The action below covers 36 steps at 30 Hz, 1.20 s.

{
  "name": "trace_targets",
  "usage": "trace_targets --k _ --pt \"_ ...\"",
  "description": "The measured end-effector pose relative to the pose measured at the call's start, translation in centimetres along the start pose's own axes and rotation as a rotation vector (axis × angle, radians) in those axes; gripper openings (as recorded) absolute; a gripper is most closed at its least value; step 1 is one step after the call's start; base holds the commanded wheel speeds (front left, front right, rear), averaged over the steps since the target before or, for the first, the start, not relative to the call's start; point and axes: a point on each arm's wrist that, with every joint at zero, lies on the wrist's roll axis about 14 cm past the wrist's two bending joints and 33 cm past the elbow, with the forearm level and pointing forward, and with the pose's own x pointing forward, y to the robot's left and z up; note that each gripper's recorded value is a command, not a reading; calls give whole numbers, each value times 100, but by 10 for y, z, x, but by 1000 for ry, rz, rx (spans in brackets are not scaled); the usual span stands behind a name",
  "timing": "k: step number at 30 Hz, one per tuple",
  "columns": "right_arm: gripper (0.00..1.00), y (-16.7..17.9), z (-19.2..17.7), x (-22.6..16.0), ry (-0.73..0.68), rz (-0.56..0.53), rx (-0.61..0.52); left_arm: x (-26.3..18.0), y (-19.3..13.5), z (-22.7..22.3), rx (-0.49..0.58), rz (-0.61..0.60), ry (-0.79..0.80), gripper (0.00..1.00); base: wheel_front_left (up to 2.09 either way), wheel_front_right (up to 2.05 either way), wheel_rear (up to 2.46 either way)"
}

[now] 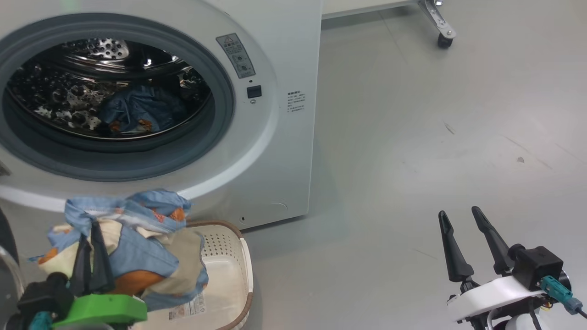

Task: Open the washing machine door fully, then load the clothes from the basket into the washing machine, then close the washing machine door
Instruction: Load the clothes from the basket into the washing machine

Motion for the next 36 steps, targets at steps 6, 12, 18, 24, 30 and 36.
trace_targets --k 6,12,18,24,30,36 --pt "100 -10 -1 3 5 -43 9 39 -1 8 30 -27 -32 0 0 0 0" --pt "100 -21 -5 6 20 -87 6 83 -6 13 47 -58 -50 0 0 0 0" --pt "100 -30 -13 11 46 -117 4 130 -2 17 62 -51 -65 0 0 0 0" --pt "100 -30 -19 22 69 -114 -8 165 11 -8 83 -21 3 0 0 0 0" --pt "100 -40 -26 26 94 -142 -24 186 17 -45 92 -13 89 0 0 0 0" --pt "100 -43 -40 26 142 -151 -28 209 20 -63 89 -10 125 0 0 0 0"
